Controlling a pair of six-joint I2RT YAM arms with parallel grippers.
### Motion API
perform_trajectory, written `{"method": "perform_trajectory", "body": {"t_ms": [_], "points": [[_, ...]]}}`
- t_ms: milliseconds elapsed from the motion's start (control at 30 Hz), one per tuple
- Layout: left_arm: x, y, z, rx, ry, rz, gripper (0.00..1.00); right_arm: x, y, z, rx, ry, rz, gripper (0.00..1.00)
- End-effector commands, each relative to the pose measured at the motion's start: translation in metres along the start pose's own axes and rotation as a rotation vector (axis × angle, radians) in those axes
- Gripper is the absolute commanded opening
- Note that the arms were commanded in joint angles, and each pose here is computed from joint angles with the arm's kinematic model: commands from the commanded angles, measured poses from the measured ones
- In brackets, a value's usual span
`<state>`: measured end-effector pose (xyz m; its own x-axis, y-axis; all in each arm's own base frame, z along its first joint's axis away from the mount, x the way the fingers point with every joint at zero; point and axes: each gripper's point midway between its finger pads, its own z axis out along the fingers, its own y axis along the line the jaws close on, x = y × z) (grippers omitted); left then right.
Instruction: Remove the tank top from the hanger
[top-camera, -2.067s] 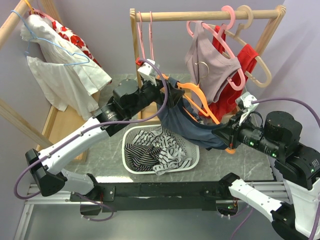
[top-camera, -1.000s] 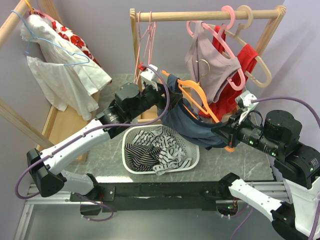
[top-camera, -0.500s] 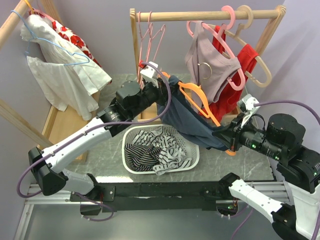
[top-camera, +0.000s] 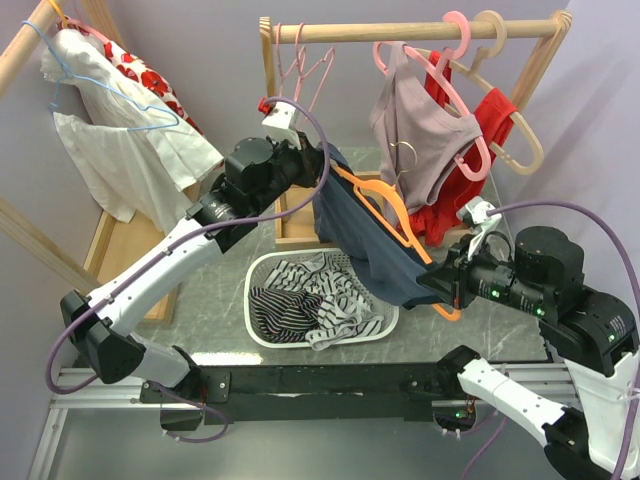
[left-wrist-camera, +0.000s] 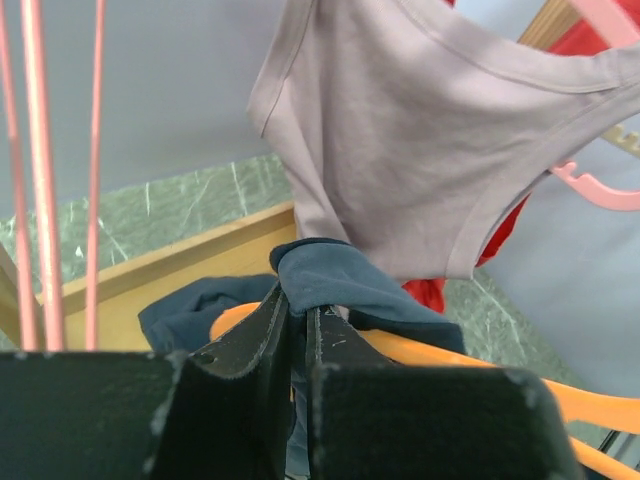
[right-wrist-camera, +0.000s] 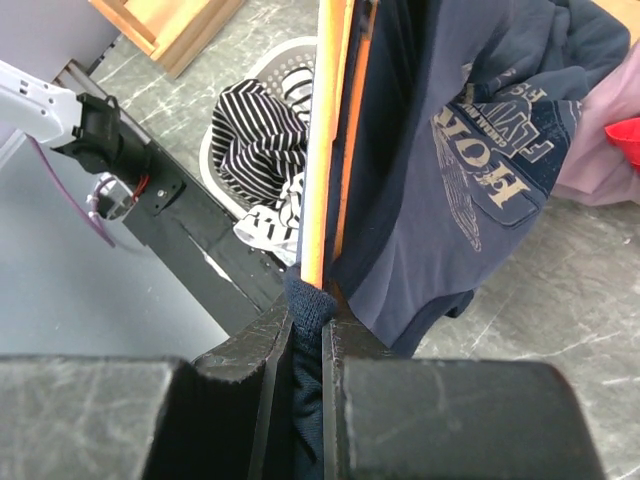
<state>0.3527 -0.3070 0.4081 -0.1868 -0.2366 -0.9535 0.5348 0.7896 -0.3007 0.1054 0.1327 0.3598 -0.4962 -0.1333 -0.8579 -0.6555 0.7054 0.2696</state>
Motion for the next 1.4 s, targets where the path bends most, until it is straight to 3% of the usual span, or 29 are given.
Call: {"method": "perform_trajectory", "body": {"t_ms": [0, 267, 533, 667, 833, 1167, 1367], "points": [[-0.029, 0.037, 0.001, -0.150, -0.072, -0.015, 0.04, -0.002, 0.004, -0.024, 0.017, -0.050, 0.003, 0.00], [-0.005, 0.067, 0.008, -0.247, 0.025, -0.032, 0.06, -0.012, 0.009, -0.055, 0.035, -0.175, -0.021, 0.00], [-0.012, 0.088, 0.015, -0.280, 0.023, -0.045, 0.13, 0.001, 0.034, -0.060, -0.113, -0.139, -0.044, 0.00], [-0.011, 0.079, 0.026, -0.206, 0.030, -0.051, 0.19, 0.011, 0.047, -0.057, -0.198, -0.082, -0.044, 0.00], [-0.010, 0.082, 0.035, -0.216, 0.053, -0.057, 0.21, 0.009, 0.057, -0.064, -0.251, -0.104, -0.076, 0.00], [0.023, 0.073, 0.029, -0.150, 0.160, -0.079, 0.19, -0.003, 0.043, -0.062, -0.166, -0.156, -0.099, 0.00], [0.037, 0.056, 0.010, -0.061, 0.220, -0.103, 0.11, -0.039, 0.011, -0.070, 0.046, -0.326, -0.086, 0.00]]}}
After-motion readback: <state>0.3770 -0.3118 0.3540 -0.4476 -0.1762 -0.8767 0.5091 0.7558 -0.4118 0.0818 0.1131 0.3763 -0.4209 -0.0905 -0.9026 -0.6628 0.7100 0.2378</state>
